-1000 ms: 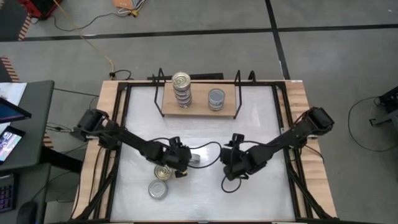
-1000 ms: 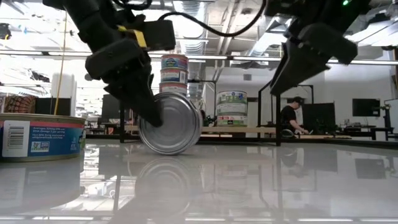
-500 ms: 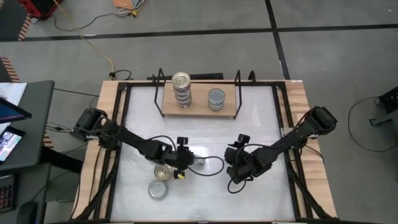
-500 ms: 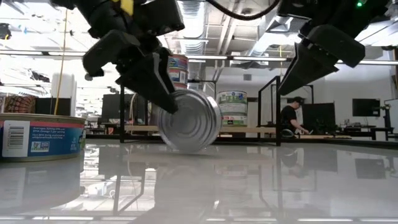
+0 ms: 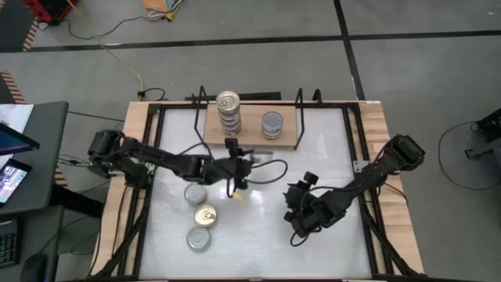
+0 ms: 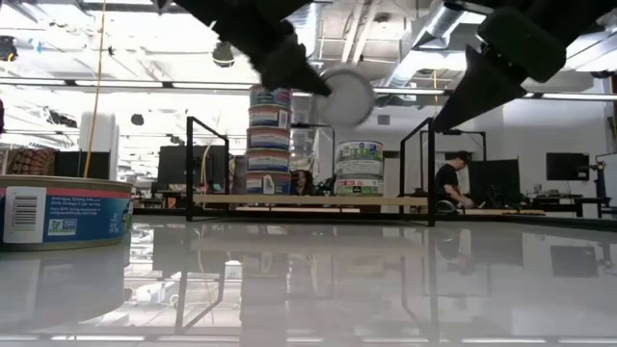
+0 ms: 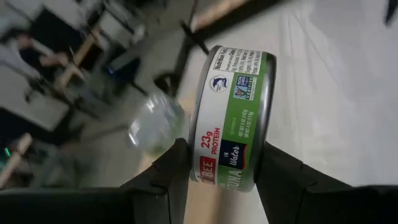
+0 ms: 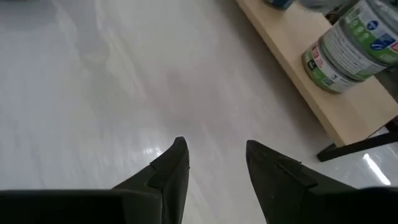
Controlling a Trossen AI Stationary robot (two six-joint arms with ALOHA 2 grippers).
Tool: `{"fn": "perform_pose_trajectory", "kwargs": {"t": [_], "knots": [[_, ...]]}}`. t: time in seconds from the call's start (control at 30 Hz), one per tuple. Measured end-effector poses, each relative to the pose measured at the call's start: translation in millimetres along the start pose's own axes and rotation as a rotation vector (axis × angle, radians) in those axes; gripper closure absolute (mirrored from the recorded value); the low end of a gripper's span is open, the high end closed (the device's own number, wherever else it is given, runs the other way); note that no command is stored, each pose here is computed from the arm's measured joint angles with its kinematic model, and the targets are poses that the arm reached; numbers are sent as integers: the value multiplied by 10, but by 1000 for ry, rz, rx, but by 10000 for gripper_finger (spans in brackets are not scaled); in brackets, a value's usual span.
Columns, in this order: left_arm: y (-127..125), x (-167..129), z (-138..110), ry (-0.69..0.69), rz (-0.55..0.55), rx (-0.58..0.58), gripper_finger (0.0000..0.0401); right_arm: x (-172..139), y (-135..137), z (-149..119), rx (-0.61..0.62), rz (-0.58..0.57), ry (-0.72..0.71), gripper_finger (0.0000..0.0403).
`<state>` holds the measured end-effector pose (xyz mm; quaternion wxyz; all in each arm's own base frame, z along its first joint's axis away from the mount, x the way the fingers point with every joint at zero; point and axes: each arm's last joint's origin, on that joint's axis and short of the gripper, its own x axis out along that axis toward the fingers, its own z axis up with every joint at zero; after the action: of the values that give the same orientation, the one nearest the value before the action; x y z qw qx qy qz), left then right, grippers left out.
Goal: Stack canned seafood by type on shelf
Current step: Stack the green tuna can on top of the other green tuna can on the shelf
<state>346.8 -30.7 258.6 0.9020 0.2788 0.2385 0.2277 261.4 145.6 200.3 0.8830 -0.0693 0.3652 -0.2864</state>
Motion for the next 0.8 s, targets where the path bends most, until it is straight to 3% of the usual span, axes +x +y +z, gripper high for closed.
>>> {"fn": "perform_pose_trajectory", "kwargs": {"t": [0.2,0.43,0.8], "knots": [[248,213,29,-91,104,93,254,-68,46,-36,53,-13,-49,207],[551,350,18,-176,174,86,254,-163,93,-81,86,-5,-90,207],[592,341,30,-151,253,66,253,-171,83,-69,102,-45,-143,207]]}}
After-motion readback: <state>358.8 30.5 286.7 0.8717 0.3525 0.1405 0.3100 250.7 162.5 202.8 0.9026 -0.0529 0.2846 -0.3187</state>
